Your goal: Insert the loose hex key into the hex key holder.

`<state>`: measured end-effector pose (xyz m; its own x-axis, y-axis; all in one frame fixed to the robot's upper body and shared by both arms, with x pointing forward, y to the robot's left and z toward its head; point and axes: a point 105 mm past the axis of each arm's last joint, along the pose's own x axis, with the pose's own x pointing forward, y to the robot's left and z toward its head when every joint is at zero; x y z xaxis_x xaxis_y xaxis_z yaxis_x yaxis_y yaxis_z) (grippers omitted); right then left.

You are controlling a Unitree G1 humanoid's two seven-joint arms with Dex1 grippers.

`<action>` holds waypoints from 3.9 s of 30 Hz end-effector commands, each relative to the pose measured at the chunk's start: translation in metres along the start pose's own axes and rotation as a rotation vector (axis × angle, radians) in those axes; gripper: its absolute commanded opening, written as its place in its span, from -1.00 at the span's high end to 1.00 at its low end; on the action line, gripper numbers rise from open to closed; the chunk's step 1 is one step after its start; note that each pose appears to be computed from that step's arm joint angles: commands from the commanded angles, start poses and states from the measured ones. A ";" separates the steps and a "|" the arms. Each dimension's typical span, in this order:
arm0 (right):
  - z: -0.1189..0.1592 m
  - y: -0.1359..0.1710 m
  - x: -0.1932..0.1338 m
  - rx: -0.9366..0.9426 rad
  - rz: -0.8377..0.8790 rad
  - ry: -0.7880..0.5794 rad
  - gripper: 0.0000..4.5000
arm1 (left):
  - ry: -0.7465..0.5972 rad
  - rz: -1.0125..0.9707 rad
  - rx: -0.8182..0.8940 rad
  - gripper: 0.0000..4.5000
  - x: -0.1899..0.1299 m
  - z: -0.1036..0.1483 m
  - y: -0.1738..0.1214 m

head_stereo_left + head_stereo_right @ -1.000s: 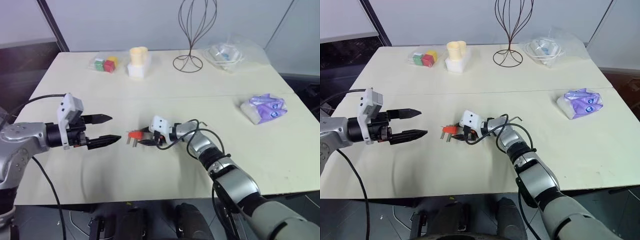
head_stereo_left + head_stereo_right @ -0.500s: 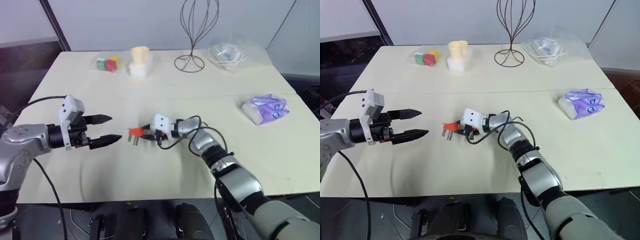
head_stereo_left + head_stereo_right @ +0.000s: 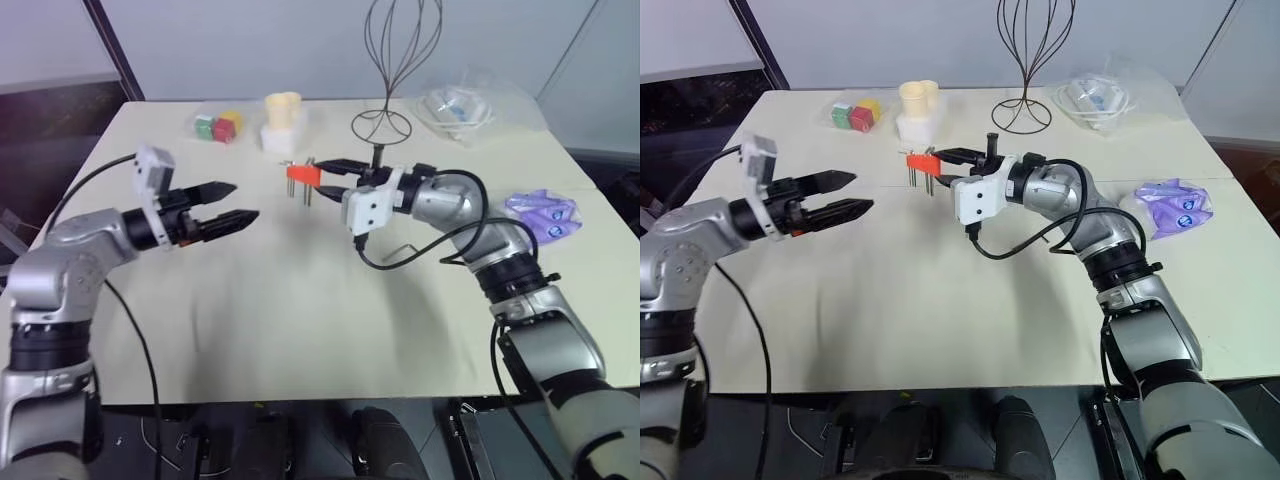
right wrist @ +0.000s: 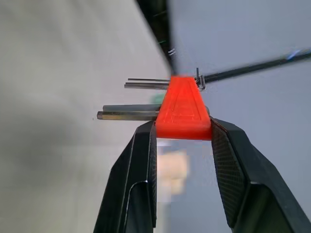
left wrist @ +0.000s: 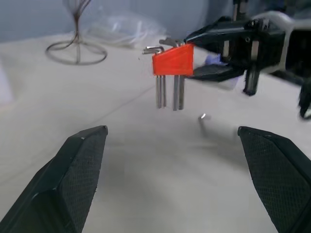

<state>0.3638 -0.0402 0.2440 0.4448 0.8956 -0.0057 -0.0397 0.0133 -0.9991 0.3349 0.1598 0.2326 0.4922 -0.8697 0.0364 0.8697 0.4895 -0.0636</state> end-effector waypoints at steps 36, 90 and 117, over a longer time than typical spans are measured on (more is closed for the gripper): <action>0.030 -0.007 -0.004 -0.117 -0.028 -0.086 0.55 | -0.034 -0.262 0.007 0.97 0.054 0.017 -0.004; -0.061 0.049 -0.115 1.546 0.102 0.830 -0.97 | -0.101 -0.167 0.196 1.00 0.046 0.006 -0.051; -0.060 0.087 -0.099 2.226 0.155 1.149 -0.97 | -0.162 -0.125 0.145 1.00 0.059 -0.011 -0.057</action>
<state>0.3717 -0.1609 0.1453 0.3894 0.4493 -0.8041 -0.1464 0.8921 0.4275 0.3202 0.0801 0.2150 0.3845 -0.9092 0.1595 0.9176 0.3953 0.0416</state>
